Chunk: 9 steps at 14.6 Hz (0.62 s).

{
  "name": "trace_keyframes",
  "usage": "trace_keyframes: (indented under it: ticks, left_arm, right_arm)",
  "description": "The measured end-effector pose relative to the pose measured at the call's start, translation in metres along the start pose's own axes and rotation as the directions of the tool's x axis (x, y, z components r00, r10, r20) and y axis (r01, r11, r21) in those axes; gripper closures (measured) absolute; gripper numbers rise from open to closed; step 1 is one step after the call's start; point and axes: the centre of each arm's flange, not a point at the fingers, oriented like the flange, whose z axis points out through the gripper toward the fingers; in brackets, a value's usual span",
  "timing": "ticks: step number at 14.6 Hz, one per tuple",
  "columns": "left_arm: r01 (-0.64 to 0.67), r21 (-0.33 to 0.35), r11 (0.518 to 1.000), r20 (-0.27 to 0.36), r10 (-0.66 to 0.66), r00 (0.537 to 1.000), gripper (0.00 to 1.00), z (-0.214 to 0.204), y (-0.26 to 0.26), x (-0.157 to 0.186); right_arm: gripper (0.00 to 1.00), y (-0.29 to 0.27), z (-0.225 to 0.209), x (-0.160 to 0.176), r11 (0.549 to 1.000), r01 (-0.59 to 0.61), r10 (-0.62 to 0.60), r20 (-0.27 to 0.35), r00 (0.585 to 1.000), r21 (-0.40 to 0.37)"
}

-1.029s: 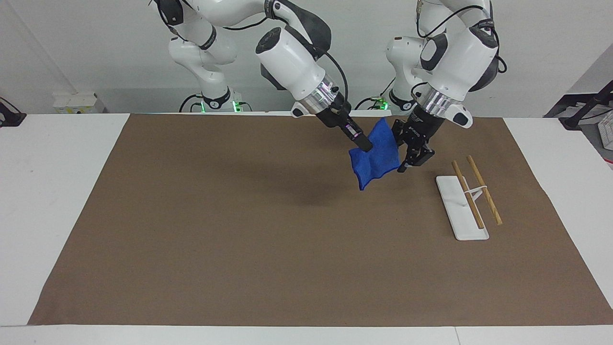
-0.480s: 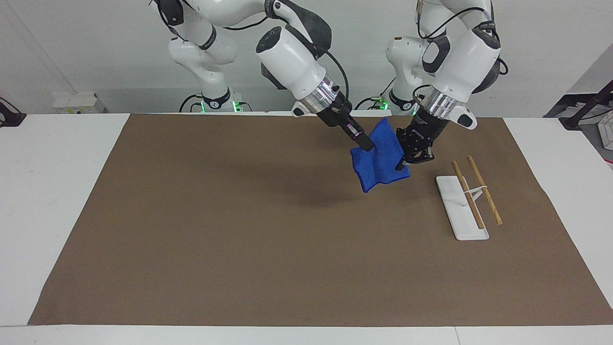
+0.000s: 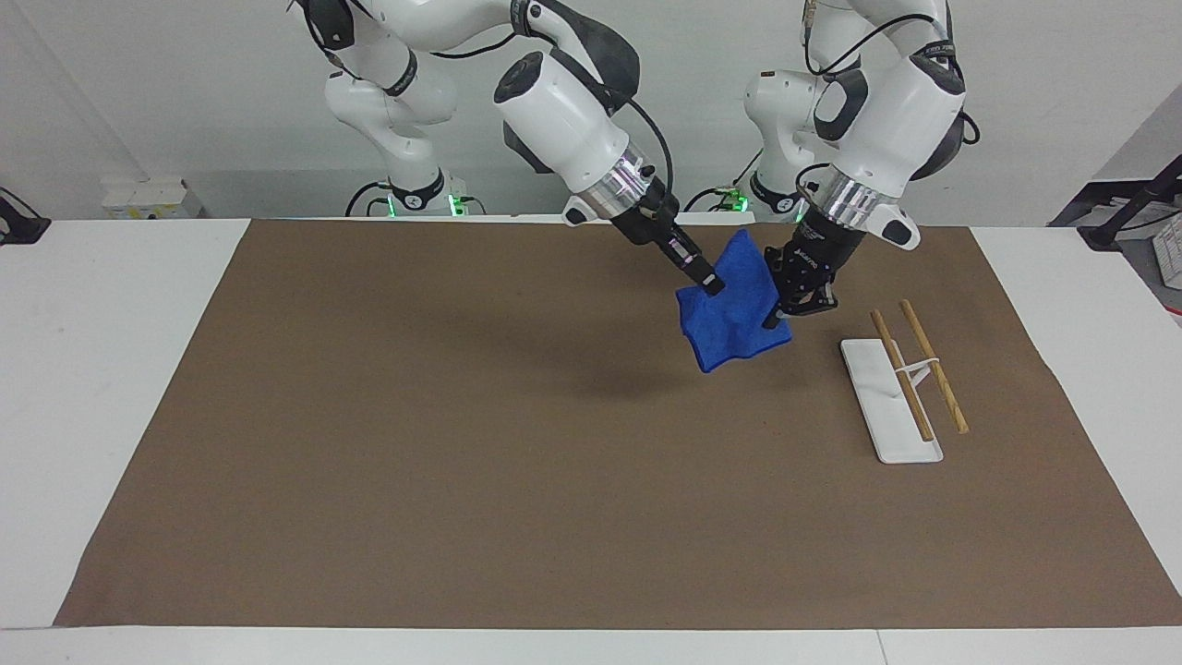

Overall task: Right arm passes towel to left arm to hang
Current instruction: 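Grasp the towel with the left gripper next to the right gripper, then open the right gripper and pull it back from the towel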

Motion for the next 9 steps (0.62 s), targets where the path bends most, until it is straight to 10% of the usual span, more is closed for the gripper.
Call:
trace_keyframes:
  ticks: [5, 9]
  left_arm:
    - [-0.107, -0.038, 0.994, -0.005, 0.107, 0.994, 0.97, -0.005, 0.016, 0.017]
    - [-0.177, -0.077, 0.981, -0.049, 0.174, 0.984, 0.97, -0.019, 0.053, 0.077]
  right_arm:
    - [0.09, 0.002, 0.005, 0.015, 0.97, 0.242, -0.243, -0.074, 0.967, -0.029]
    - [0.0, 0.012, -0.001, 0.078, 0.767, 0.562, -0.624, -0.151, 0.767, -0.309]
